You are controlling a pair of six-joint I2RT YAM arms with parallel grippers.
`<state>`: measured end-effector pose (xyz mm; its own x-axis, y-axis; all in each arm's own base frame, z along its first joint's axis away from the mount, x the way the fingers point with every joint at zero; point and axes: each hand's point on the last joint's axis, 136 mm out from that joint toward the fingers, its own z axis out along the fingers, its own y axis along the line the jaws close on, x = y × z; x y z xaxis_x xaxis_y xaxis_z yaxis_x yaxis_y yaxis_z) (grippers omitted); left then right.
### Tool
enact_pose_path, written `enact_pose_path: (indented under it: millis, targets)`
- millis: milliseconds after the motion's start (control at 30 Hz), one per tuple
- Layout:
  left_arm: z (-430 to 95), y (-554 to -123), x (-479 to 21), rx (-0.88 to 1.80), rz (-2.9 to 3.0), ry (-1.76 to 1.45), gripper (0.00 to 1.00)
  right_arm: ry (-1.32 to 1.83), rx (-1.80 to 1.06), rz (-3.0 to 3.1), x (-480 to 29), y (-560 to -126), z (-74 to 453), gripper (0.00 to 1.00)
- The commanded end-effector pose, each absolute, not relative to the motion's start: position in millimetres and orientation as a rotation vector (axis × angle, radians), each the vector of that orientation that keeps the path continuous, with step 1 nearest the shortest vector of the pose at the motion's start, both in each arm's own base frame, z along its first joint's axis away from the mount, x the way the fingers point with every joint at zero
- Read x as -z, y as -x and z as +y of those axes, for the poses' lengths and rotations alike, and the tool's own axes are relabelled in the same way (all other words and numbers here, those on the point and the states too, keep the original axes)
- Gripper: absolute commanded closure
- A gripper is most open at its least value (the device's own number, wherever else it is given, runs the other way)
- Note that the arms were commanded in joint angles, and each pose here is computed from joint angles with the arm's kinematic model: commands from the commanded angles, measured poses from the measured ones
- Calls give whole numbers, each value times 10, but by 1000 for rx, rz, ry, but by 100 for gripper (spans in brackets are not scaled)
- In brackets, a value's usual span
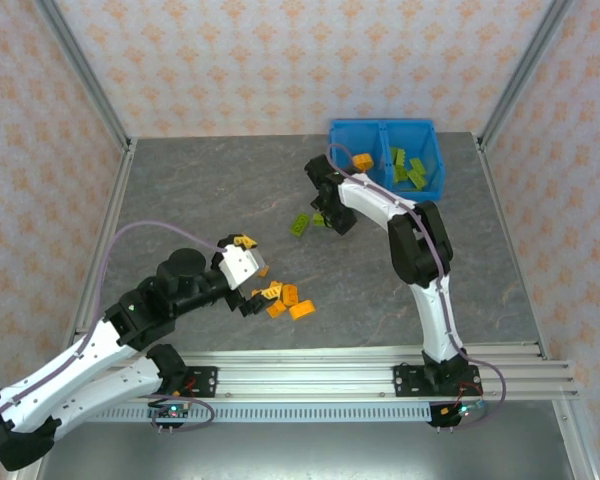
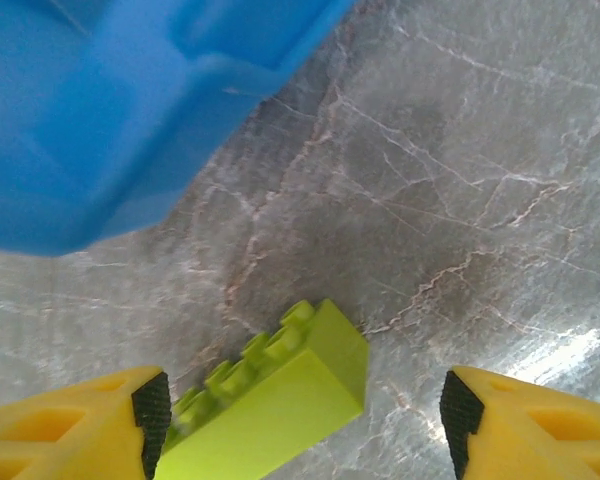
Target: Sort the legos into containers by color
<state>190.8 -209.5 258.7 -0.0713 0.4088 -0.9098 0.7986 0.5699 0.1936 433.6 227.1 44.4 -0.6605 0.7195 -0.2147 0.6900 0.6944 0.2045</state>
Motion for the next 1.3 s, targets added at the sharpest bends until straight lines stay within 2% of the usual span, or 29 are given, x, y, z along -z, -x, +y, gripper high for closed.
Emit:
enact_pose_path:
  millis: [0,267,467,633,867,1067,1267]
  targets:
    - [-2063,-1916,-2534,417,1711,-1006,0,-1161,-78,2627,-363,-4254,2189,32]
    - [-2141,-1948,-2522,440,1713,-1010,0,-1133,-27,2637,-311,-4011,2038,57]
    - [-2163,-1947,-2539,450,1709,-1016,0,-1095,-20,2603,-485,-3814,1844,74]
    - [-2195,-1952,-2540,460,1702,-1023,0,-1045,-19,2542,-752,-3670,1637,79]
    - [-2339,-1912,-2578,531,1666,-1070,0,-961,0,2359,-1382,-3657,1254,79]
    - [-2538,-1722,-2680,683,1581,-1169,0,-1122,-180,2235,-1604,-3935,700,79]
    - [-2455,-1829,-2684,610,1626,-1120,0,-1293,-204,2142,-1644,-4368,95,79]
